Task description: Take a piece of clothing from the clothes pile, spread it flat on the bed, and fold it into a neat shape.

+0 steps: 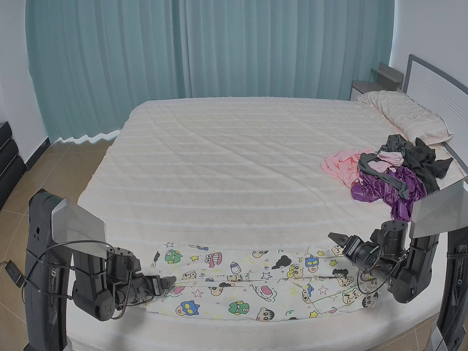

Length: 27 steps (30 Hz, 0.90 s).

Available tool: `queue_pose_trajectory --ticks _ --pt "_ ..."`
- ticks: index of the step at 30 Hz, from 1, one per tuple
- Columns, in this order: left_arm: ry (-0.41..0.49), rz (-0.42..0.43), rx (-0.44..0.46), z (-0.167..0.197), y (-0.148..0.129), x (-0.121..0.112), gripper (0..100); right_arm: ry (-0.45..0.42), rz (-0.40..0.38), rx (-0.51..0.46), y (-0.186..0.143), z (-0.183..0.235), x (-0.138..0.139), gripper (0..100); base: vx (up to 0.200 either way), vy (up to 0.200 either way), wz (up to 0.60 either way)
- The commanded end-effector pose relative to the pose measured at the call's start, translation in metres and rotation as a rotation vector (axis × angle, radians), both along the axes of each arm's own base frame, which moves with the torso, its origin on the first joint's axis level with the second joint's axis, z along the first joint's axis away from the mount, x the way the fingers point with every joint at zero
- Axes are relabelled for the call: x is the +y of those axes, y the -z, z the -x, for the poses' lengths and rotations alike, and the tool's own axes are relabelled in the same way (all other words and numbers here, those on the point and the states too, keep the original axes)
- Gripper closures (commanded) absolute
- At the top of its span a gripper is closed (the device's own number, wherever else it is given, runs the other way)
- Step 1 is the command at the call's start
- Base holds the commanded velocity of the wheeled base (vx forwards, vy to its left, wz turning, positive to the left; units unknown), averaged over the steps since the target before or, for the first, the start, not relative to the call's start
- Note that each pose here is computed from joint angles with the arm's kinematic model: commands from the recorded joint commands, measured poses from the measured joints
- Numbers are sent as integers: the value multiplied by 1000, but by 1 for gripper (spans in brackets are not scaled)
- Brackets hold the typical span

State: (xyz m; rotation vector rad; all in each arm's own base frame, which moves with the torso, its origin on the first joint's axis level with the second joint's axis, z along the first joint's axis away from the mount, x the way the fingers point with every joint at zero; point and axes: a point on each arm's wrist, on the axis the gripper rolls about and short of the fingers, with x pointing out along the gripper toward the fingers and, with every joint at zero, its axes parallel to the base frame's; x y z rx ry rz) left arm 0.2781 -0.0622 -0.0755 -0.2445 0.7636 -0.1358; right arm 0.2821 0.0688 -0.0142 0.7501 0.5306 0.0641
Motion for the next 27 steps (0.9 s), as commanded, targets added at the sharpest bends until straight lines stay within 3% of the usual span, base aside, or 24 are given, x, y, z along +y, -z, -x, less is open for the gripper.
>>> queue_pose_trajectory --ticks 1,4,5,18,22,27 --pt "12 4 2 -4 0 -2 0 0 -3 -17 -2 -1 0 0 0 0 0" --pt "18 9 -2 -7 1 -4 0 0 -3 -17 -2 -1 0 0 0 0 0" --pt "18 9 -3 -8 1 -4 100 0 -3 -17 -2 -1 0 0 0 0 0" --pt "39 43 18 -9 -1 -11 100 6 -3 -19 -2 -2 -2 0 0 0 0" --pt "-43 144 6 -15 -11 -8 100 11 -4 -20 -2 -2 -3 0 0 0 0" --pt "-58 228 -14 -11 -34 5 100 16 -5 -22 -2 -3 -5 0 0 0 0"
